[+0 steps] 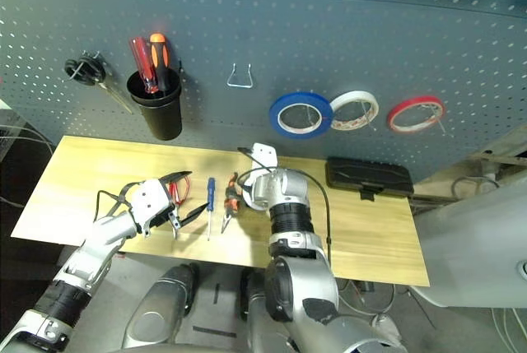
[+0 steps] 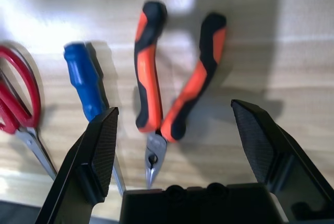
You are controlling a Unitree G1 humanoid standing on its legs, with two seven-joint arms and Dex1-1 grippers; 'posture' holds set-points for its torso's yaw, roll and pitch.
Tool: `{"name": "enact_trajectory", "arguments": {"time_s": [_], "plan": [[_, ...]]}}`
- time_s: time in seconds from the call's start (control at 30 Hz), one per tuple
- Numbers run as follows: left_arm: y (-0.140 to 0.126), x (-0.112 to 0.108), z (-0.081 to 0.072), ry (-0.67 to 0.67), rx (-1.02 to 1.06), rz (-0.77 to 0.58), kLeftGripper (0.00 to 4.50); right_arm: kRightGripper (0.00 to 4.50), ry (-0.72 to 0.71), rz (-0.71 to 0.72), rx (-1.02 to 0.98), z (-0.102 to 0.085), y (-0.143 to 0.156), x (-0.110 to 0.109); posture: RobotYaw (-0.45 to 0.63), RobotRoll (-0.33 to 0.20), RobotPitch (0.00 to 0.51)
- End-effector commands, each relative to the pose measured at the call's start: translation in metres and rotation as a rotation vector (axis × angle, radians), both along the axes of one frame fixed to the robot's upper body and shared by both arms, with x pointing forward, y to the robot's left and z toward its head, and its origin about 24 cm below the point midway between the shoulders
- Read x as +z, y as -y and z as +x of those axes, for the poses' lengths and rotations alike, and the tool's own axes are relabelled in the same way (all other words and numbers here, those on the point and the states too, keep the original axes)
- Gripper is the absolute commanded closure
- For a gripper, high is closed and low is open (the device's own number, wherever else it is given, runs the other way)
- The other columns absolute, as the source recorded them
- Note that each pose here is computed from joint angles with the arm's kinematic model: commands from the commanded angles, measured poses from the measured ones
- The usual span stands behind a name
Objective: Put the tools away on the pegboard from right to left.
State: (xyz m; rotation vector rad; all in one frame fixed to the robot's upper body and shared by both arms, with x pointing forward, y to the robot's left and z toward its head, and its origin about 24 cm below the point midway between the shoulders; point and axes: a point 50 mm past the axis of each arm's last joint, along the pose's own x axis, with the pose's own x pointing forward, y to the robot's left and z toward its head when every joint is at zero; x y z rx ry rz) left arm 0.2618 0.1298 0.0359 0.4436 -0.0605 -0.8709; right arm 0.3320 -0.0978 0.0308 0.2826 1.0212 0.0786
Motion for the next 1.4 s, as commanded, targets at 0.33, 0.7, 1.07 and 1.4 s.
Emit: {"name": "enact_trajectory", "arguments": {"time_s": [0.33,0.7,1.07,1.4], "plan": [[0.001,-0.007,-0.006,-0.019,-0.002,0.006,0.00,0.04,-0.045,0.075,-0.024,0.002,-0.036,-0.004,0.23,0.000,0.246],[0.001,-0.009,-0.008,-0.021,0.003,0.002,0.00,0.04,-0.040,0.080,-0.024,0.005,-0.046,-0.007,0.25,0.000,0.250],[0.001,-0.010,-0.011,-0.023,0.016,0.000,0.00,0.04,-0.079,0.048,-0.028,0.001,-0.049,-0.020,0.27,0.000,0.253],[0.001,-0.011,-0.012,-0.025,0.020,0.000,0.00,0.97,-0.103,0.028,-0.044,-0.001,-0.044,-0.026,0.26,0.000,0.252]]}}
